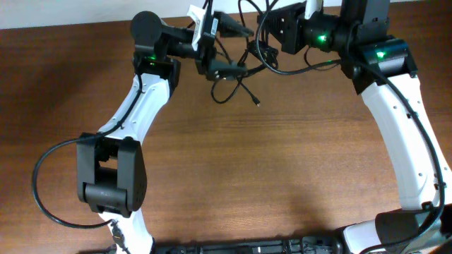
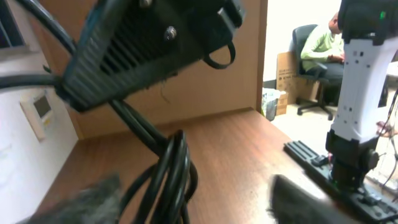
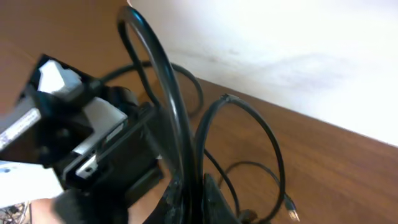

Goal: Untangle cables

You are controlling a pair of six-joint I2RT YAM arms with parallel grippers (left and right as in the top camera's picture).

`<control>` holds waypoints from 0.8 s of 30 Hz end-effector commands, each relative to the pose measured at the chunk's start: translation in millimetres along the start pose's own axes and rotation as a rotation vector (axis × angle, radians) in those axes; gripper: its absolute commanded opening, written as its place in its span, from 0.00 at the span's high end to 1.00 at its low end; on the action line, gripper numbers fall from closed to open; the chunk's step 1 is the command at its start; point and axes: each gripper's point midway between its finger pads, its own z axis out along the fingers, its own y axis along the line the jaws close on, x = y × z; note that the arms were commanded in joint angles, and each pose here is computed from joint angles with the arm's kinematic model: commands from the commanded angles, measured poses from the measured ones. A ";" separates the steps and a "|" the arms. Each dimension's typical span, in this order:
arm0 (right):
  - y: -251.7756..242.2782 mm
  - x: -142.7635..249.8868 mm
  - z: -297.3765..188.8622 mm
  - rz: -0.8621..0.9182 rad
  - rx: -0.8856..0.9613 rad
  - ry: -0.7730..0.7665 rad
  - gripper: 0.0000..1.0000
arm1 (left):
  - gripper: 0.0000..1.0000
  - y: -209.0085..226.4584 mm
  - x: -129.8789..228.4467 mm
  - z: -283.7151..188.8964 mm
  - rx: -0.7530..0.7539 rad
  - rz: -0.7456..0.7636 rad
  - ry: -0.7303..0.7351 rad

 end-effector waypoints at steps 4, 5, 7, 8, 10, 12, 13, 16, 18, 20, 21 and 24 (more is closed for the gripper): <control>22.3 -15.3 -7.9 -0.012 -0.073 -0.042 0.96 | 0.42 -12.0 -9.1 19.9 0.056 0.033 -0.005; 22.4 -15.2 -7.9 -0.012 -0.073 -0.041 0.96 | 0.47 -12.1 -9.7 21.4 0.056 0.036 -0.006; 23.9 -15.0 -8.0 -0.012 -0.081 -0.040 0.96 | 0.55 -11.8 -9.8 21.7 0.054 0.036 -0.007; 24.2 -15.0 -8.0 -0.007 -0.083 -0.040 0.96 | 0.56 -11.8 -9.8 21.7 0.053 0.036 -0.007; 24.3 -15.0 -8.0 0.005 -0.084 -0.039 0.96 | 0.66 -12.3 -9.8 22.7 0.056 0.035 -0.008; 24.1 -14.9 -8.1 0.005 -0.083 -0.039 0.96 | 0.87 -12.8 -10.2 24.8 0.058 0.036 -0.009; 24.1 -14.9 -8.1 0.005 -0.083 -0.039 0.96 | 1.00 -11.8 -10.6 25.2 0.052 0.035 -0.012; 15.9 -14.6 -8.1 0.000 -0.039 -0.041 0.96 | 1.00 -9.2 -11.8 25.3 0.036 0.035 -0.017; 0.1 -12.4 -10.6 -0.014 0.035 -0.037 0.82 | 1.00 1.9 -15.3 21.8 -0.027 -0.024 -0.034; -25.1 -8.1 -18.5 0.008 0.143 -0.027 0.44 | 1.00 22.2 -20.0 9.6 -0.139 -0.139 -0.072; -34.5 -6.2 -22.7 0.023 0.180 -0.022 0.32 | 1.00 30.4 -21.8 3.1 -0.183 -0.192 -0.091; -58.5 2.8 -39.7 0.063 0.244 0.004 0.10 | 1.00 55.1 -26.8 -23.1 -0.317 -0.359 -0.164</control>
